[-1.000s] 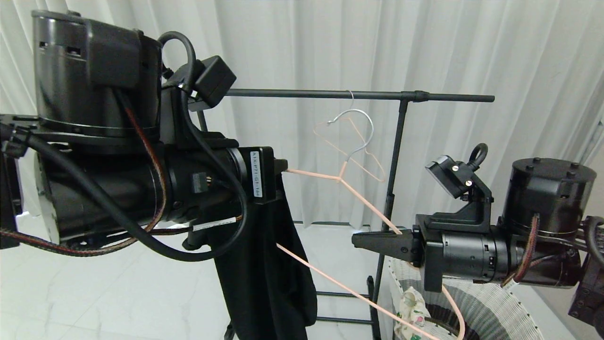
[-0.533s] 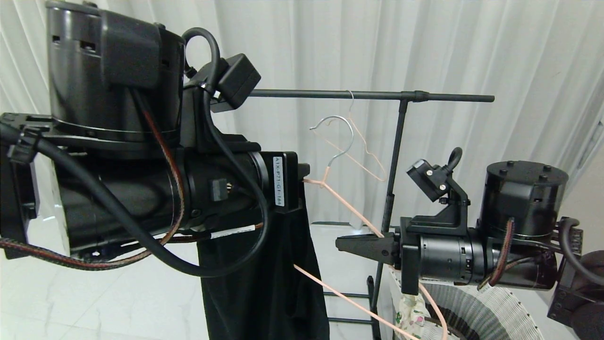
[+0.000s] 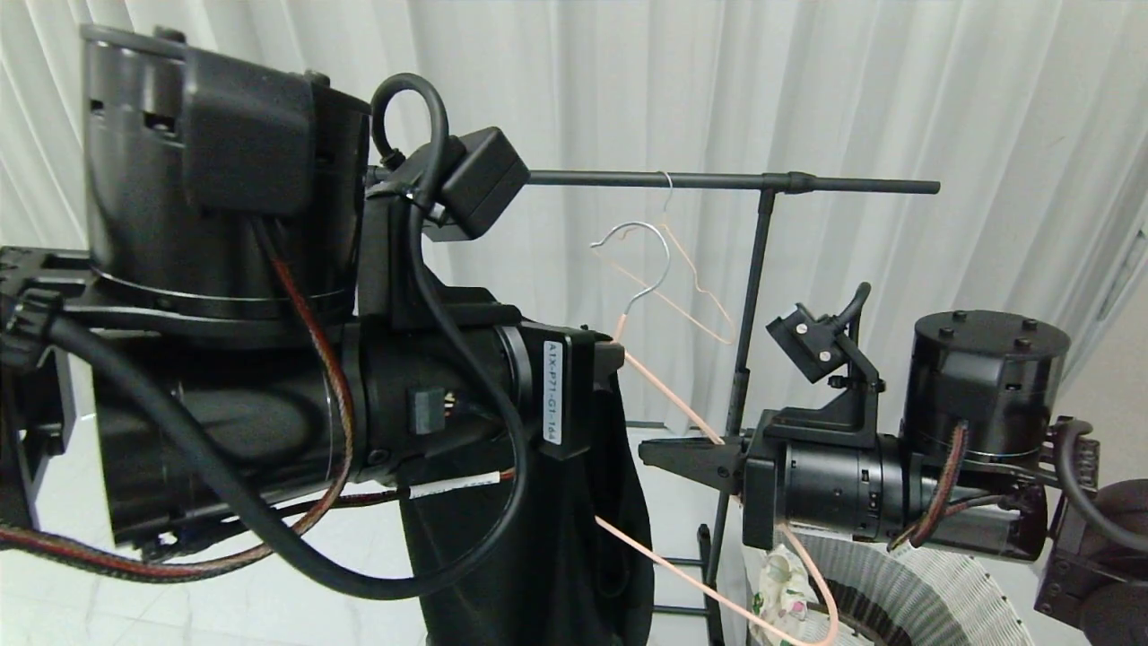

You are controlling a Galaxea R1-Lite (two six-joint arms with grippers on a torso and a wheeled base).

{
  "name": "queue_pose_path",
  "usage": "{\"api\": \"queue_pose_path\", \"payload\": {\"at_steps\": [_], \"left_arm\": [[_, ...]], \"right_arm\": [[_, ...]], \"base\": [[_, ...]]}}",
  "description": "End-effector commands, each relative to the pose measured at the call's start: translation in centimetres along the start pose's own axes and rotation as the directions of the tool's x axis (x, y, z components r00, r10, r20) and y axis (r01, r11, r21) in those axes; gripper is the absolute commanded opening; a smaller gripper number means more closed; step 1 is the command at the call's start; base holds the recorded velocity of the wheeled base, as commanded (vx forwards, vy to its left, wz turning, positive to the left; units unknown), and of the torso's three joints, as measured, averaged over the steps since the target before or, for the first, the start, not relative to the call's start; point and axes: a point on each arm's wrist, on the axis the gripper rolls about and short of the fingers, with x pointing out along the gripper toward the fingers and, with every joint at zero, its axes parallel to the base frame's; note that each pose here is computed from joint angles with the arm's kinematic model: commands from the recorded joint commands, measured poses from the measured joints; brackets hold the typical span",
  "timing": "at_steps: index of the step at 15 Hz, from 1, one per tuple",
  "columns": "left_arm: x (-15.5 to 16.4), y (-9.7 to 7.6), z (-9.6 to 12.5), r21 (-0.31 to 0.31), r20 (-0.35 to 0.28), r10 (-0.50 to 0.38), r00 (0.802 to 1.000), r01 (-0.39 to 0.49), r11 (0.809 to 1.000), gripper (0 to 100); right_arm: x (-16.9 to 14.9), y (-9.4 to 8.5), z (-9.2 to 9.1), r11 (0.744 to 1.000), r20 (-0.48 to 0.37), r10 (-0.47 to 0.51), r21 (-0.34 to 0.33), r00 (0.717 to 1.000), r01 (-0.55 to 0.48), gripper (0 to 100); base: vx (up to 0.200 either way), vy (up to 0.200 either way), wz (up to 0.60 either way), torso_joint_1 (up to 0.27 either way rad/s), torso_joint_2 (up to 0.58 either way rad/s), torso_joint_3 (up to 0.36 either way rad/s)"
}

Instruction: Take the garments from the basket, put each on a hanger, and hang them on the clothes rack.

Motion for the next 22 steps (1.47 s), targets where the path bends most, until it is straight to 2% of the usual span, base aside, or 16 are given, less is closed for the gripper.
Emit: {"api": "queue_pose_path", "payload": {"at_steps": [1, 2, 6, 8, 9, 11, 13, 14, 15, 16, 18, 19, 20, 22], "left_arm": [[-0.7, 0.1, -0.4, 0.014, -0.001, 0.003, 1.000, -0.003, 1.000, 100], [-1.4, 0.7, -0.9, 0.049, -0.007, 0.019, 1.000, -0.018, 0.999, 100], [-4.3, 1.8, -1.2, 0.050, 0.036, 0.052, 0.998, -0.054, 0.997, 100], [-5.4, 2.0, -1.9, 0.089, 0.036, 0.055, 0.998, -0.058, 0.994, 100], [-5.8, 2.5, -2.5, 0.167, 0.028, 0.071, 0.997, -0.075, 0.983, 100], [-6.2, 3.8, -2.8, 0.297, 0.028, 0.095, 0.995, -0.099, 0.950, 100], [-6.6, 4.3, -2.5, 0.334, 0.031, 0.027, 0.999, -0.036, 0.942, 100], [-6.9, 4.8, -2.7, 0.402, 0.020, -0.020, 1.000, 0.010, 0.916, 100], [-6.8, 5.3, -3.3, 0.447, -0.002, -0.016, 1.000, 0.015, 0.894, 100], [-6.6, 5.5, -4.0, 0.488, -0.031, -0.037, 0.999, 0.047, 0.871, 100], [-6.1, 5.5, -5.3, 0.545, -0.093, -0.121, 0.988, 0.152, 0.824, 100], [-5.5, 5.7, -5.8, 0.570, -0.126, -0.133, 0.983, 0.182, 0.801, 100], [-5.0, 5.8, -6.3, 0.575, -0.152, -0.141, 0.978, 0.203, 0.792, 100], [-4.1, 6.0, -7.0, 0.560, -0.198, -0.162, 0.967, 0.248, 0.791, 100]], "right_arm": [[-0.4, 0.4, 0.4, 1.000, 0.020, 0.001, -0.011, 1.000, -0.001, 0], [-0.9, 0.7, 0.8, 1.000, 0.042, -0.005, -0.028, 0.999, 0.006, 0], [-2.4, 1.6, 1.7, 0.990, 0.114, -0.049, -0.128, 0.992, 0.064, 0], [-2.9, 1.7, 1.4, 0.973, 0.117, -0.073, -0.208, 0.990, 0.096, 0], [-3.5, 1.6, 0.8, 0.959, 0.103, -0.082, -0.264, 0.991, 0.107, 0], [-4.5, 1.5, -0.7, 0.941, 0.066, -0.097, -0.320, 0.993, 0.114, 0], [-5.3, 1.4, -2.0, 0.932, 0.032, -0.111, -0.344, 0.993, 0.115, 0], [-5.3, 1.4, -2.0, 0.932, 0.032, -0.111, -0.344, 0.993, 0.115, 0], [-6.2, 1.4, -3.4, 0.914, -0.015, -0.096, -0.397, 0.995, 0.082, 0], [-6.2, 1.4, -3.6, 0.905, -0.027, -0.087, -0.419, 0.996, 0.068, 0], [-6.3, 1.4, -4.3, 0.891, -0.058, -0.075, -0.452, 0.995, 0.041, 0], [-6.3, 1.3, -4.7, 0.883, -0.075, -0.070, -0.469, 0.995, 0.027, 0], [-6.3, 1.4, -5.2, 0.874, -0.098, -0.054, -0.486, 0.994, 0.000, 0], [-6.2, 1.9, -5.5, 0.869, -0.113, -0.028, -0.493, 0.993, -0.032, 0]], "base": [[0.000, 0.000, 0.00, 0.000, 0.00, 0.000], [0.000, 0.000, 0.00, 0.000, 0.00, 0.000], [0.000, 0.000, 0.00, 0.000, 0.00, 0.000], [0.000, 0.000, 0.00, 0.000, 0.00, 0.000], [0.000, 0.000, 0.00, 0.000, 0.00, 0.000], [0.000, 0.000, 0.00, 0.000, 0.00, 0.000], [0.000, 0.000, 0.00, 0.000, 0.00, 0.000], [0.000, 0.000, 0.00, 0.000, 0.00, 0.000], [0.000, 0.000, 0.00, 0.000, 0.00, 0.000], [0.000, 0.000, 0.00, 0.000, 0.00, 0.000], [0.000, 0.000, 0.00, 0.000, 0.00, 0.000], [0.000, 0.000, 0.00, 0.000, 0.00, 0.000], [0.000, 0.000, 0.00, 0.000, 0.00, 0.000], [0.000, 0.000, 0.00, 0.000, 0.00, 0.000]]}}
